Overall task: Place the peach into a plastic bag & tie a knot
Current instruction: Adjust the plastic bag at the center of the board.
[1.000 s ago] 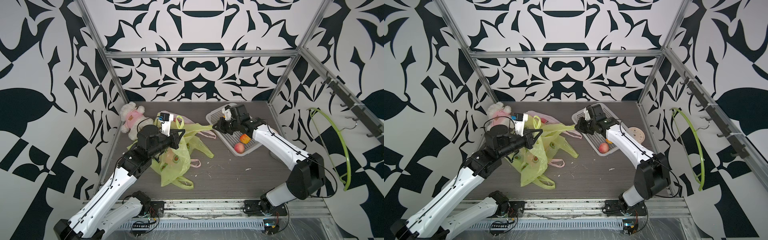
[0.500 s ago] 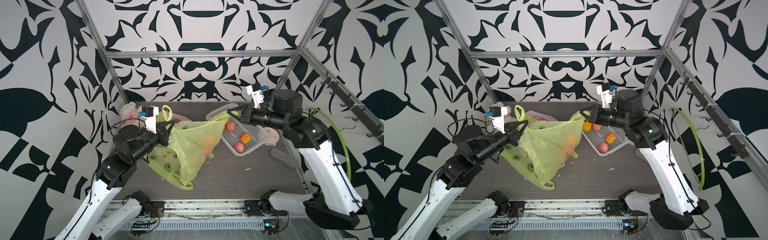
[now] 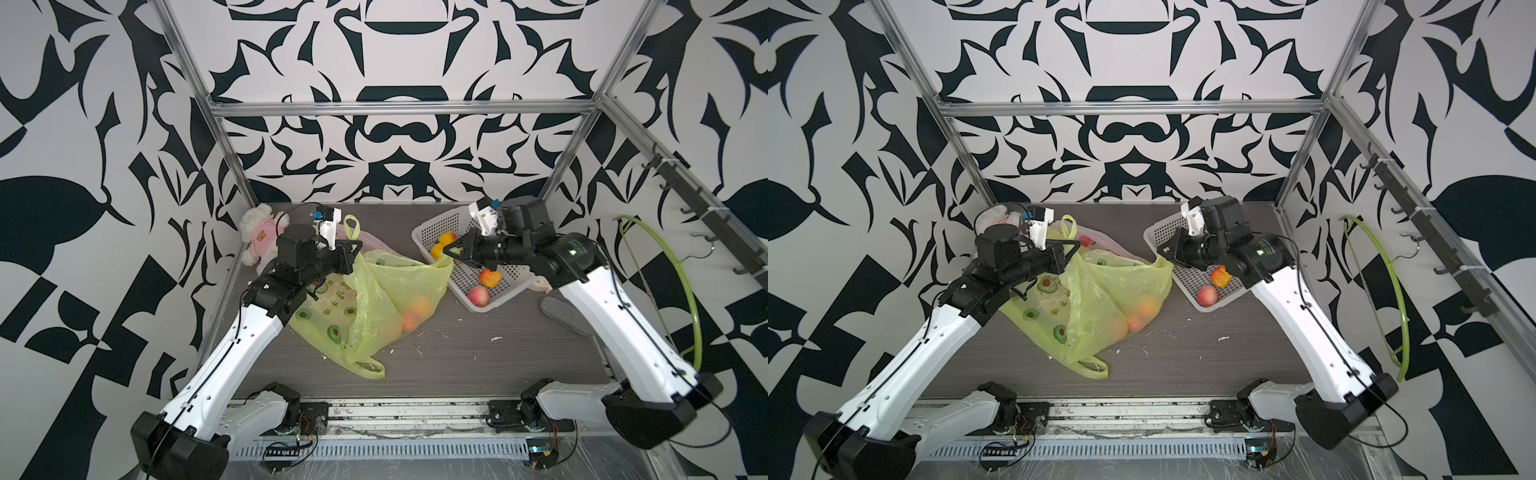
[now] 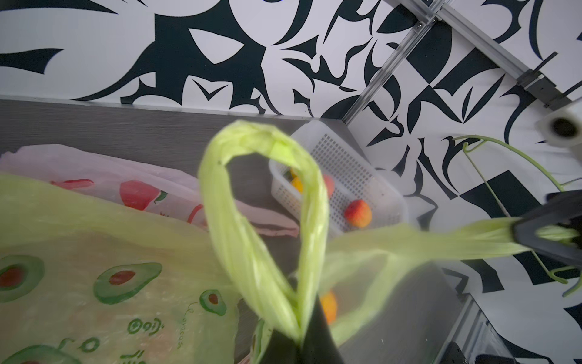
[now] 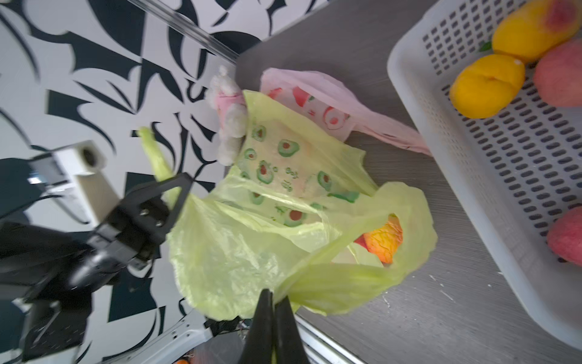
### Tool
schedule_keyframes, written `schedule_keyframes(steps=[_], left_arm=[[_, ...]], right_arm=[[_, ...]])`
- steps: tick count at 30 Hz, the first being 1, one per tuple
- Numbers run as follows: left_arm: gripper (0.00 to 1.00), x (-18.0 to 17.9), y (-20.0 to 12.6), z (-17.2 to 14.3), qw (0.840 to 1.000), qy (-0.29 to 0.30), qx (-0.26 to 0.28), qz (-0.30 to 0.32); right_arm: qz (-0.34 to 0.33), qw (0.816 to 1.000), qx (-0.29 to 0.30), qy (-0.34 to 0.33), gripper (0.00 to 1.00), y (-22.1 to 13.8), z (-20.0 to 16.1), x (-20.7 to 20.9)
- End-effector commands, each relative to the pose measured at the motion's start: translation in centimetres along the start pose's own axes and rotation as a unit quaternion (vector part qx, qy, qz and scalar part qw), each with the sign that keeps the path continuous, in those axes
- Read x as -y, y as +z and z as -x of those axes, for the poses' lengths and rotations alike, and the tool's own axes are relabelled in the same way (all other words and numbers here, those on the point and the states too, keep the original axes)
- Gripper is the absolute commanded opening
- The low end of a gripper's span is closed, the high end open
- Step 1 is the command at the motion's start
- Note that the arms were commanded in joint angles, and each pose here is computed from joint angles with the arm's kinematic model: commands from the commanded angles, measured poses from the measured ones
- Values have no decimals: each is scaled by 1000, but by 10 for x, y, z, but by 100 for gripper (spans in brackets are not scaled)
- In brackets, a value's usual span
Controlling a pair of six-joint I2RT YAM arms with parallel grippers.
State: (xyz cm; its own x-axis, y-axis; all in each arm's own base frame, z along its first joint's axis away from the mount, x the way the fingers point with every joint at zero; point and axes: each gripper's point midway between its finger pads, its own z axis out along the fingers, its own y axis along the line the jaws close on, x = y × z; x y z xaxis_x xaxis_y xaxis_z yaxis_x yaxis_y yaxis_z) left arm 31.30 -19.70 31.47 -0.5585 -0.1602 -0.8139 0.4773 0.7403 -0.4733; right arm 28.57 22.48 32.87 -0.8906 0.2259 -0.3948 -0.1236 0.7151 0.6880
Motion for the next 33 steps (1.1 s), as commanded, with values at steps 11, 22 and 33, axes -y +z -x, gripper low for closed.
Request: schedule_keyframes(steps=[11, 22, 33], left_arm=[[0, 19, 24, 9, 988, -28, -40, -148], [0, 29, 32, 2, 974, -38, -78, -211], [0, 33, 35, 0, 967, -47, -96, -231]], right_arm=[[-34, 989, 89, -110, 51, 13, 81, -17], [136, 980, 41, -141, 54, 19, 75, -110], [161, 979, -29, -124, 55, 86, 55, -132]])
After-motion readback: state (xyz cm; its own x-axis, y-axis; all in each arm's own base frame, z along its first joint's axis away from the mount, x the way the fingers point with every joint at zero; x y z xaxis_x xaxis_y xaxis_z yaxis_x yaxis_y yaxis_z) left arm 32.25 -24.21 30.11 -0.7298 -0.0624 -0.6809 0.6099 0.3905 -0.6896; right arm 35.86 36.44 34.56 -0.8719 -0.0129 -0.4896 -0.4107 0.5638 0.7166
